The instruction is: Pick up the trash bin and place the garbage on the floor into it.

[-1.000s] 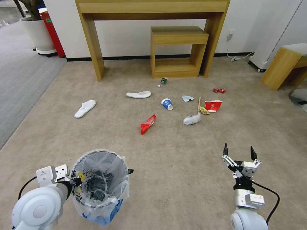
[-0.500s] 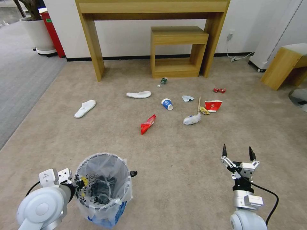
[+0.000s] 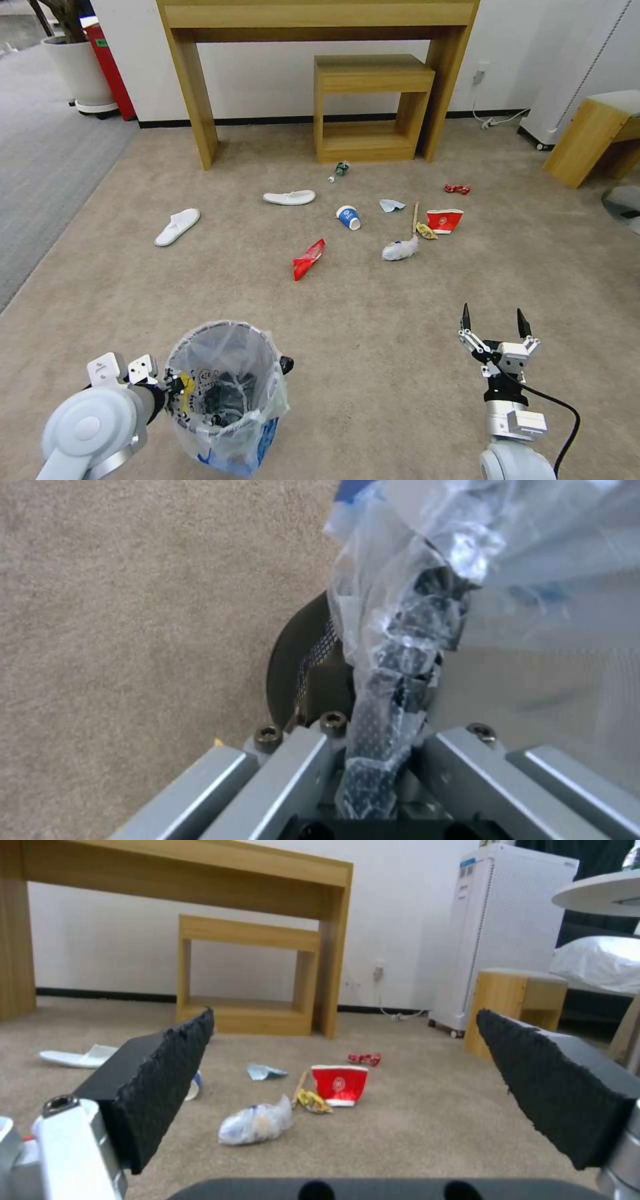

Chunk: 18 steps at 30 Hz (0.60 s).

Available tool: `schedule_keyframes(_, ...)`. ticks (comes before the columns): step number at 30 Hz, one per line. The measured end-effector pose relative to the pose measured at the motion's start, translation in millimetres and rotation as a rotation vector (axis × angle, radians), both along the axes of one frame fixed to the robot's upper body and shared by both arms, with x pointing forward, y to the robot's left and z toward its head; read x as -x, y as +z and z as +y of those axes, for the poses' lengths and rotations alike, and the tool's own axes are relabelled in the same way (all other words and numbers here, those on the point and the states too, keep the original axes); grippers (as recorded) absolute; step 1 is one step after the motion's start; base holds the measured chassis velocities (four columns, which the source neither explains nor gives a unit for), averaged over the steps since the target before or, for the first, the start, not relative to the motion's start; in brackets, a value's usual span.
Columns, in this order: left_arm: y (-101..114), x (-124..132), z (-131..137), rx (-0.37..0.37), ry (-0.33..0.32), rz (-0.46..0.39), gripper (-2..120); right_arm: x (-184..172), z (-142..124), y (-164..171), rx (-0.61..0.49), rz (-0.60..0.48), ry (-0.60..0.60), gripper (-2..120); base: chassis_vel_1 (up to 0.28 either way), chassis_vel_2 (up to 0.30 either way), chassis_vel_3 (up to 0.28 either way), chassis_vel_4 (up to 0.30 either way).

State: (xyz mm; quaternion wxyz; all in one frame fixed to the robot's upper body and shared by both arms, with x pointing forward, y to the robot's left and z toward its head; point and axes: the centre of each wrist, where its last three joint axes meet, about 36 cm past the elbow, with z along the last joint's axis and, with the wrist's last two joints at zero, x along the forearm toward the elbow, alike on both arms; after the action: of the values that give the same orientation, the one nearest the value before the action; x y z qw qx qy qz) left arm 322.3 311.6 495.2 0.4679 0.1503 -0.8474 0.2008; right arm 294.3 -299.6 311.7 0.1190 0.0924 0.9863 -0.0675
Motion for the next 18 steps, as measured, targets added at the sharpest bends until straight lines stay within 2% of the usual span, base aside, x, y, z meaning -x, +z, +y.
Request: schedule_keyframes(18, 4.3, -8.3, 8.3, -0.006, 0.009, 0.006, 0, 4.6, -0.3, -2.2, 0.013, 0.013, 0.001, 100, 0.000, 0.000, 0.000, 0.000)
